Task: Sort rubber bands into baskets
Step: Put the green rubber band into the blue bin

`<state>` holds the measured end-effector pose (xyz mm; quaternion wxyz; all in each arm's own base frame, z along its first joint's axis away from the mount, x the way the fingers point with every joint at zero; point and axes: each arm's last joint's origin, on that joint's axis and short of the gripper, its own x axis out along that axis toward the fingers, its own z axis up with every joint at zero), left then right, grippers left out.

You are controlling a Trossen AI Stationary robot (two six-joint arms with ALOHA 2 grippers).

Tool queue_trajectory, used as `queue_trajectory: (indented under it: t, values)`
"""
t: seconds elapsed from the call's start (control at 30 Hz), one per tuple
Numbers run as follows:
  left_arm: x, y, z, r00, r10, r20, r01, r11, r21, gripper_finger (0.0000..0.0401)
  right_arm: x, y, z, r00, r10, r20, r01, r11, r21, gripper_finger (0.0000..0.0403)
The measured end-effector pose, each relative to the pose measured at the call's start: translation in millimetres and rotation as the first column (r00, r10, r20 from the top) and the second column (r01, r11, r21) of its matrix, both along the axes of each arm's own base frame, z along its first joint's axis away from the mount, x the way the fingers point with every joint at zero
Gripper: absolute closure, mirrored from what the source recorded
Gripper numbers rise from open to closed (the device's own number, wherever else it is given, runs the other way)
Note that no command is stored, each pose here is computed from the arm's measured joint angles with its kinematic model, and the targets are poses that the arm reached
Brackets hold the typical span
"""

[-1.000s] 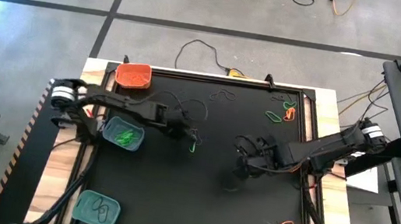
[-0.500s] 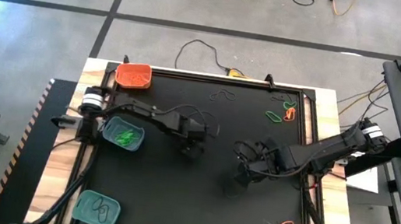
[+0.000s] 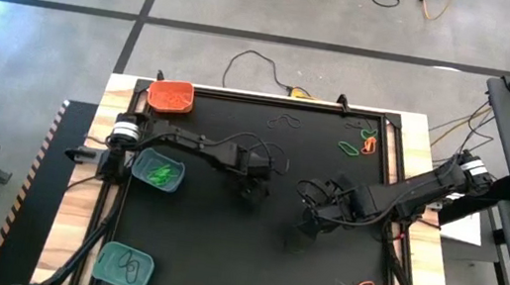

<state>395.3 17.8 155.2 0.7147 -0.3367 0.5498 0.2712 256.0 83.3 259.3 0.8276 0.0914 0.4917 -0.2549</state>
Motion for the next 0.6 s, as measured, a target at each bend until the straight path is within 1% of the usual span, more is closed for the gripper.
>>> queue_trajectory:
  t: [0.23, 0.4, 0.5, 0.6]
  values:
    - [8, -1, 14, 0.998, 0.046, 0.043, -0.045, 0.999, -0.014, 0.0283, 0, 0, 0, 1.000, 0.003, -0.001, -0.003, 1.000, -0.001, 0.0204]
    - [7, -2, 12, 0.994, 0.101, 0.031, -0.100, 0.994, -0.038, 0.0268, 0, 0, 0, 1.000, 0.003, -0.001, -0.003, 1.000, -0.001, 0.0204]
    - [7, -3, 7, 0.995, 0.093, 0.036, -0.092, 0.995, -0.038, 0.0263, 0, 0, 0, 1.000, 0.003, 0.000, -0.003, 1.000, -0.001, 0.0204]
    - [13, -9, 0, 0.998, 0.030, 0.050, -0.028, 0.999, -0.031, 0.0262, 0, 0, 0, 1.000, 0.002, 0.001, -0.002, 1.000, 0.000, 0.0204]
